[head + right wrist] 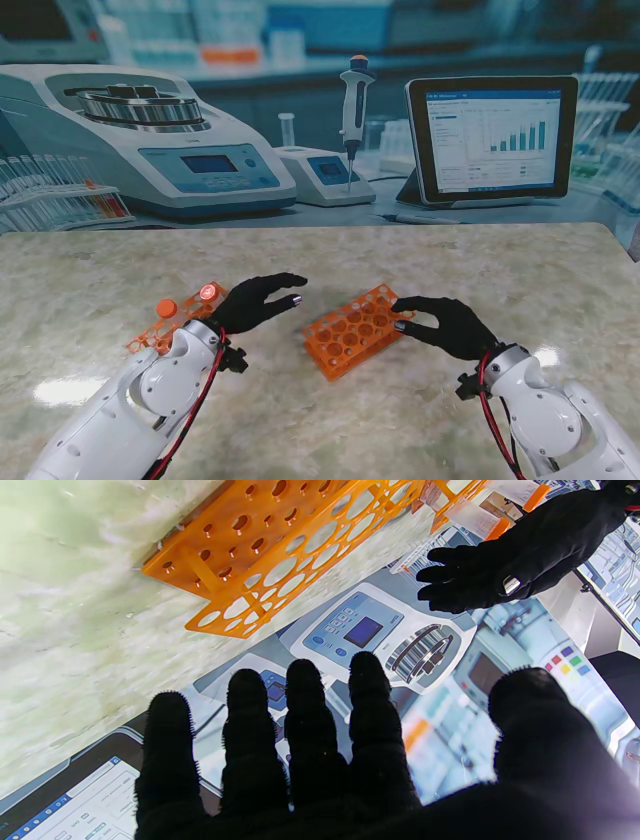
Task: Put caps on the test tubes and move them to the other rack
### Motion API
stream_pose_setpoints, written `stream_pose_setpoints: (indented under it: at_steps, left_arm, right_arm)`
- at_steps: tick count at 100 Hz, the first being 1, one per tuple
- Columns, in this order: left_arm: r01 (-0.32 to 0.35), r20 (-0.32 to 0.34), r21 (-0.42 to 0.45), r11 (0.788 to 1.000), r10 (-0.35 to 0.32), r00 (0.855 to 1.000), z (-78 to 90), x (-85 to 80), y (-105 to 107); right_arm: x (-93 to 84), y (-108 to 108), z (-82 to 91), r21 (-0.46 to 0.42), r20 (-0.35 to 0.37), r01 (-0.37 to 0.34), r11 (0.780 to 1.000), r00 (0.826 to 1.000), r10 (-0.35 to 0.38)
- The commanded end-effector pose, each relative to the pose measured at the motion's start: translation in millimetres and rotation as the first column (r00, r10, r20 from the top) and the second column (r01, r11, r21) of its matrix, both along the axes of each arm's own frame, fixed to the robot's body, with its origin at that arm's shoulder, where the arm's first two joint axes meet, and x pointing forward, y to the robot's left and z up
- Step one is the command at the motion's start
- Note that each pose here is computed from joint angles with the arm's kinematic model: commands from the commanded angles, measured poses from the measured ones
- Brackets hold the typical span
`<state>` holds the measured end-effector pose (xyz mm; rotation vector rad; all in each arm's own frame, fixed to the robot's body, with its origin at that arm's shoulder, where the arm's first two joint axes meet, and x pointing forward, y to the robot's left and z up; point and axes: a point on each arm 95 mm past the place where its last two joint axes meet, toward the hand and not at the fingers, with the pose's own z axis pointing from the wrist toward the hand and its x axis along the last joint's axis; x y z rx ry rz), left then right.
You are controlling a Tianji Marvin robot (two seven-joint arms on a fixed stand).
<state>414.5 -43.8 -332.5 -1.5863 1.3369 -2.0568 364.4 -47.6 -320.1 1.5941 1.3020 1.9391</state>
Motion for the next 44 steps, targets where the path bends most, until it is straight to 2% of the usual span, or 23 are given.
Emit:
stream_pose_setpoints:
  at_steps: [1,44]
  left_arm:
    - [0.003,-0.006,-0.001,1.0,-0.003,1.0,1.1,0.1,-2.1]
    - [0.004,-0.007,0.003,1.0,-0.004,1.0,2.1,-1.9,-0.3]
  right_arm:
    - [-2.8,1.7,-1.3,0.001,-0.007,0.0,1.0,1.0,0.0]
    - [-3.1,2.6,0.2,0.006,-0.009,-0.004,1.0,1.0,0.004]
